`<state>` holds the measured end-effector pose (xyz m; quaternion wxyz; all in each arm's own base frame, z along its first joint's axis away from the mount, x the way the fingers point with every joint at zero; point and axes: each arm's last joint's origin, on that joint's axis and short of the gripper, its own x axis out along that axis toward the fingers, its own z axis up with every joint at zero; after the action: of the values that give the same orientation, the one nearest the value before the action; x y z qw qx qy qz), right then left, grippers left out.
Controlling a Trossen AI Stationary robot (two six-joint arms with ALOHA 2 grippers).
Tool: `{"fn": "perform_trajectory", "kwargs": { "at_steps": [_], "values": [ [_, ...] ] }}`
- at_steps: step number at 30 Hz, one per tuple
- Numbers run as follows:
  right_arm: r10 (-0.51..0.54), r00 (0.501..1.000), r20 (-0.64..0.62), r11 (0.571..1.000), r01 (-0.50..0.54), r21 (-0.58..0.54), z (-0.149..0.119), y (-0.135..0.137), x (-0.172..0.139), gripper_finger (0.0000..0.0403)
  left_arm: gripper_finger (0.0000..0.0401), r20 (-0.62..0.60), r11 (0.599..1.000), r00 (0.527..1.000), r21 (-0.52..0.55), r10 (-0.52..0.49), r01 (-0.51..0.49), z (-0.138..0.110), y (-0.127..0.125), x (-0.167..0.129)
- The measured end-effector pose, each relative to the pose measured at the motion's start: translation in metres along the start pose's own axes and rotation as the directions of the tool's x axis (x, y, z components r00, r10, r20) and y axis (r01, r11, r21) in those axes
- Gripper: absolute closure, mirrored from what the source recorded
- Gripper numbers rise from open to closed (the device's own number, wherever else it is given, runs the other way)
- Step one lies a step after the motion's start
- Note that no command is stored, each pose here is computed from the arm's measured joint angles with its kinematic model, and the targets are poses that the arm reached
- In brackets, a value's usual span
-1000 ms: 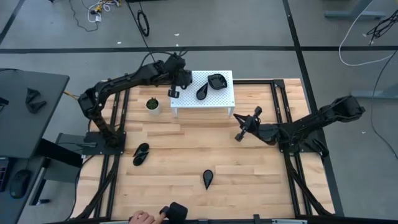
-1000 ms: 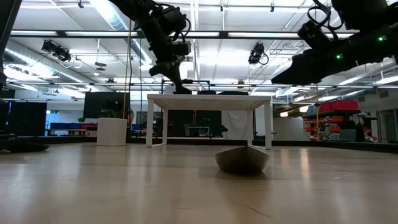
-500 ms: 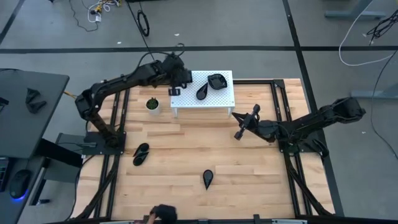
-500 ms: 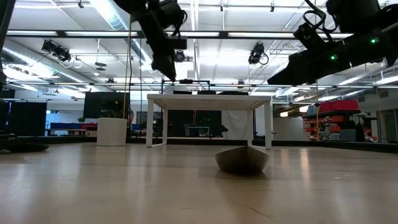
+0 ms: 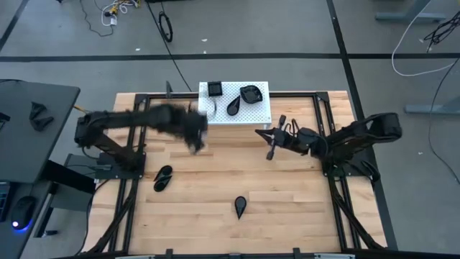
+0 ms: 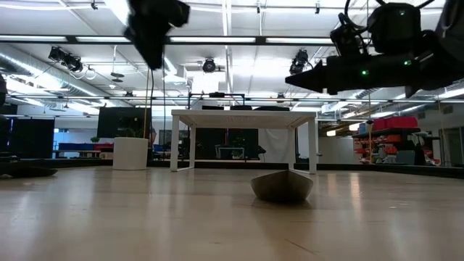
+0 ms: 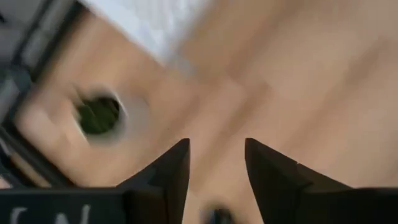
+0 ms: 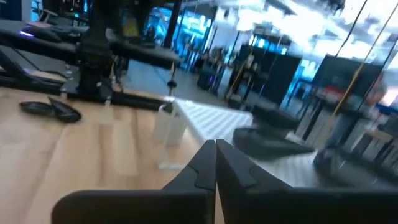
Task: Pick & Place Mini shaped plates
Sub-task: Stack the black plate on top of the black plate on the shelf
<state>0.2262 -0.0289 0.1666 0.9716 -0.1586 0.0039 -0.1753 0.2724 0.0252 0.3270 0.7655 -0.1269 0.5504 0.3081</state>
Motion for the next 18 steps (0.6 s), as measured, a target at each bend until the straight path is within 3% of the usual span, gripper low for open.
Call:
{"fn": "perform_trajectory", "kwargs": {
  "at_steps": [5,7,10,14,18],
  "values": [
    [-0.027,0.997,0.066,0.997,0.032,-0.069,-0.004,-0.004,0.007,0.0392,0.0266,-0.038,0.98,0.999,-0.201,-0.013,0.005,-0.063,-0.06,-0.021],
    [-0.028,0.997,0.07,0.997,0.034,-0.076,-0.005,-0.005,0.009,0.0392,0.0276,-0.055,0.938,0.998,-0.346,-0.011,-0.009,-0.093,-0.077,-0.019],
    [-0.028,0.998,0.061,0.997,0.032,-0.066,-0.006,-0.005,0.012,0.0392,0.0295,-0.205,0.861,0.979,-0.499,-0.007,-0.099,-0.137,-0.09,-0.008],
    [-0.001,0.998,0.057,0.998,0.004,-0.065,-0.008,-0.003,0.013,0.0392,0.0331,-0.381,0.785,0.924,-0.577,-0.014,-0.226,-0.178,-0.096,0.017],
    [0.029,0.998,0.058,0.997,-0.025,-0.068,-0.008,-0.002,0.013,0.0392,0.0375,-0.459,0.765,0.888,-0.565,0.021,-0.31,-0.194,-0.089,0.044]
  ]
}}
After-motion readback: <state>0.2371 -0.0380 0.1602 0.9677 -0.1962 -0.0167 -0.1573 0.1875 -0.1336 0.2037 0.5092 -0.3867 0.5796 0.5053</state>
